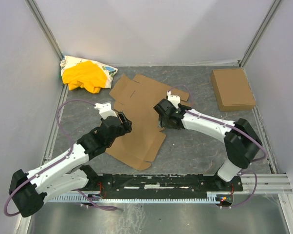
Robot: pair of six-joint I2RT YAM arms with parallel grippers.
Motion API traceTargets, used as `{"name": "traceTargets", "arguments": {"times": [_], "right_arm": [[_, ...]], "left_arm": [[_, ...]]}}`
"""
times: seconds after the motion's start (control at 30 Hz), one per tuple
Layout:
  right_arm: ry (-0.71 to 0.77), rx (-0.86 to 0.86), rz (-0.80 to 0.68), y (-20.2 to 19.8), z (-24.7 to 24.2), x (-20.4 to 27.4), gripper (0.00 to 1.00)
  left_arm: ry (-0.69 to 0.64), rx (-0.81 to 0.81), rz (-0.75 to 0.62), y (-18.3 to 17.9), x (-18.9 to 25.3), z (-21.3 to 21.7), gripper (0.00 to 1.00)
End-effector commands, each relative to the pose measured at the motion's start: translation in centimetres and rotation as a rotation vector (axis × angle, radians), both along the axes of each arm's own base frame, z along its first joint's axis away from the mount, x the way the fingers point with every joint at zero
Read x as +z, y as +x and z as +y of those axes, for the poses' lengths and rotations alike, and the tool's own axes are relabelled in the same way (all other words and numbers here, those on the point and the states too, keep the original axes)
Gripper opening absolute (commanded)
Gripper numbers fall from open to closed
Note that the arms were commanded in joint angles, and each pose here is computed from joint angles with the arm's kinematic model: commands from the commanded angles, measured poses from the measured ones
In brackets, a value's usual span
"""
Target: Fold the paper box
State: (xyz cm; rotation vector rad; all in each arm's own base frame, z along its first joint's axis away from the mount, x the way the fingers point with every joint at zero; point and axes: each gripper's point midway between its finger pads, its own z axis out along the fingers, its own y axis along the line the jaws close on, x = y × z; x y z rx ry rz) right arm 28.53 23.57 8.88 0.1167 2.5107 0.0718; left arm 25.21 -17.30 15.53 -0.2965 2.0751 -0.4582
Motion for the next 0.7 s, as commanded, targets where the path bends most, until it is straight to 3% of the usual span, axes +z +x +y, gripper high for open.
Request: {"name": "traceTargets", "arguments": {"times": [0.0, 0.27, 0.33, 0.5, 0.67], "right_arm": [[0.044, -0.009, 0.051, -0.1, 1.6, -1.5, 0.69], [0.015, -0.028, 0.080, 1.1, 2.8, -3.9, 0.64], [-0.001, -0.027, 0.083, 1.2, 2.8, -4.4, 0.57], [-0.070, -0.018, 0.060, 1.5, 1.5, -4.4, 0.28], [-0.207, -0.019, 0.004, 1.6, -1.6, -2.7, 0.18]], "left_arm": [[0.098, 0.061, -0.014, -0.4, 0.5, 2.7, 0.67], [0.089, 0.087, -0.021, -1.1, 0.4, 3.8, 0.67], [0.086, 0.087, -0.019, -1.2, 0.3, 3.9, 0.67], [0.080, 0.089, -0.018, -1.4, 0.3, 4.1, 0.67], [0.105, 0.079, -0.012, -1.4, 0.1, 4.1, 0.67]]}}
